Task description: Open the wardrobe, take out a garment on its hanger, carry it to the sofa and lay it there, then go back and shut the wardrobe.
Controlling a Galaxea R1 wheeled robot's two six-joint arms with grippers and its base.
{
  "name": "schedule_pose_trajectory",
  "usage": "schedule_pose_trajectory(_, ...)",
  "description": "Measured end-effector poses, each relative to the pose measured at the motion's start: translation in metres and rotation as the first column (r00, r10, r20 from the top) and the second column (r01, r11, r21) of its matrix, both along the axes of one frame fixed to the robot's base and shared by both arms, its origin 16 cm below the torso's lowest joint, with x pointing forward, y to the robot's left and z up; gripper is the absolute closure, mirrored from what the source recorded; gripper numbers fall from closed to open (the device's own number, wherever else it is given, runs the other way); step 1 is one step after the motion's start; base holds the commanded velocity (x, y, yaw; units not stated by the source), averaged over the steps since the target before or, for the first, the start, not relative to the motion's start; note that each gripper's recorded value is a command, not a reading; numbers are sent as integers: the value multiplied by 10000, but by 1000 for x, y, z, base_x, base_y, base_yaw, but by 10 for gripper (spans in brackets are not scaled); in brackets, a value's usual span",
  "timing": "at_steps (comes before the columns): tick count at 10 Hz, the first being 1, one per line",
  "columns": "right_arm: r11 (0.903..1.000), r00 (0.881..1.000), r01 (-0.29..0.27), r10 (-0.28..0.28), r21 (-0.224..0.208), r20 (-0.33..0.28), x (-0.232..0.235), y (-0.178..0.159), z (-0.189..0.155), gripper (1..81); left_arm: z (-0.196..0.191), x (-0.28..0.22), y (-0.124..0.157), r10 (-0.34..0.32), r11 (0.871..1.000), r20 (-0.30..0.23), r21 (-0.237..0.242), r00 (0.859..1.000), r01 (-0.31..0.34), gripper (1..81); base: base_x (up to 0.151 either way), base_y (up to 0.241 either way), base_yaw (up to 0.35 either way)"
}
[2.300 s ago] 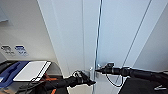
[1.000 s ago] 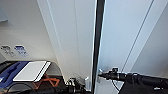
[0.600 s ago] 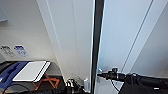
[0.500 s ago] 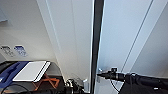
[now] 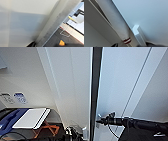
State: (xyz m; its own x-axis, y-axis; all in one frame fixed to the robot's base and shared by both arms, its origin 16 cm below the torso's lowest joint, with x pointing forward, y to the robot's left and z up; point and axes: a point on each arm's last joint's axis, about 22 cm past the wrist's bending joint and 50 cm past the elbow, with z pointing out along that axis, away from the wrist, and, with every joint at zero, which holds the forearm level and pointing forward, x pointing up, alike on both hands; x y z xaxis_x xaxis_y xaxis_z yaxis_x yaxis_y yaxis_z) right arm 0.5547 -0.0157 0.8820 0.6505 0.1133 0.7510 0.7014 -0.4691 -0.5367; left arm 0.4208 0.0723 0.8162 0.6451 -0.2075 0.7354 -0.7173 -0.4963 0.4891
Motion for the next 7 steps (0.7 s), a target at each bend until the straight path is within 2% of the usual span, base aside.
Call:
schedule_pose_trajectory(2, 9999, 9999, -127, 127, -49, 19, -7, -3, 0, 10, 1, 0, -1, -13, 10000, 13, -18, 10000, 13, 10, 0, 0, 0)
schedule_pose_trajectory(7, 9986, 9978, -533, 533, 10, -384, -52, -24, 1, 10, 3, -7, 0, -134, 9999, 6, 4, 9999, 134, 10, 0, 0, 0)
